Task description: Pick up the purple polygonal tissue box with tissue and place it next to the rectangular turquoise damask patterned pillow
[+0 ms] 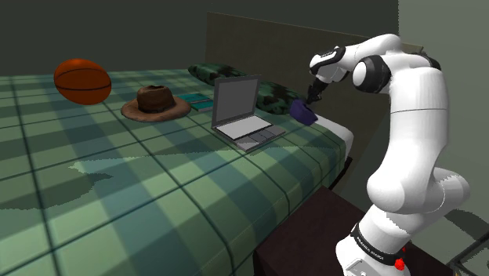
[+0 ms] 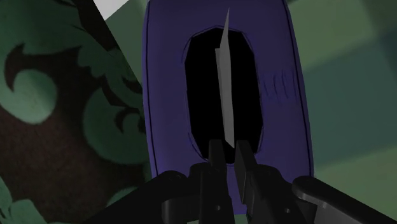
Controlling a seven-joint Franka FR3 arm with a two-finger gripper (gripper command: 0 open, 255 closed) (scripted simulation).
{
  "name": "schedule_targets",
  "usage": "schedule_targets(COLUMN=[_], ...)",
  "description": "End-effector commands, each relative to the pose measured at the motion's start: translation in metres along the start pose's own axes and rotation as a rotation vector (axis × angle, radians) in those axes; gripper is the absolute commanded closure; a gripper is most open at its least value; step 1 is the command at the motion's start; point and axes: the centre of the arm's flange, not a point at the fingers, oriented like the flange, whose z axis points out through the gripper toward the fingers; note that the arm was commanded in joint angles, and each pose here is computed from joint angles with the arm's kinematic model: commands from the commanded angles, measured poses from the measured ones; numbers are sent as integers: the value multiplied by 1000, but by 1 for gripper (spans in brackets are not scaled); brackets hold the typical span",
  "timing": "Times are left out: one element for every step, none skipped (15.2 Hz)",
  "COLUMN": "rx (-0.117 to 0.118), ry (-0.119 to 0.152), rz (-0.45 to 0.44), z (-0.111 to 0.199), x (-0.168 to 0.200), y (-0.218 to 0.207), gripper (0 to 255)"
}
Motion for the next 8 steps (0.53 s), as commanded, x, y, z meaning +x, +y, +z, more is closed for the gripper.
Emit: schedule_targets(rx=[-5, -5, -5, -5, -5, -5, -5, -5], ry=[-1, -1, -1, -1, -1, -1, -1, -1], rz=[0, 0, 0, 0, 0, 0, 0, 0], z=[8, 13, 18, 23, 27, 27, 27, 27], x=[0, 0, 0, -1, -1, -1, -1, -1], y=[-2, -4, -6, -7, -9, -9, -9, -9], gripper=[255, 255, 255, 255, 255, 255, 255, 255])
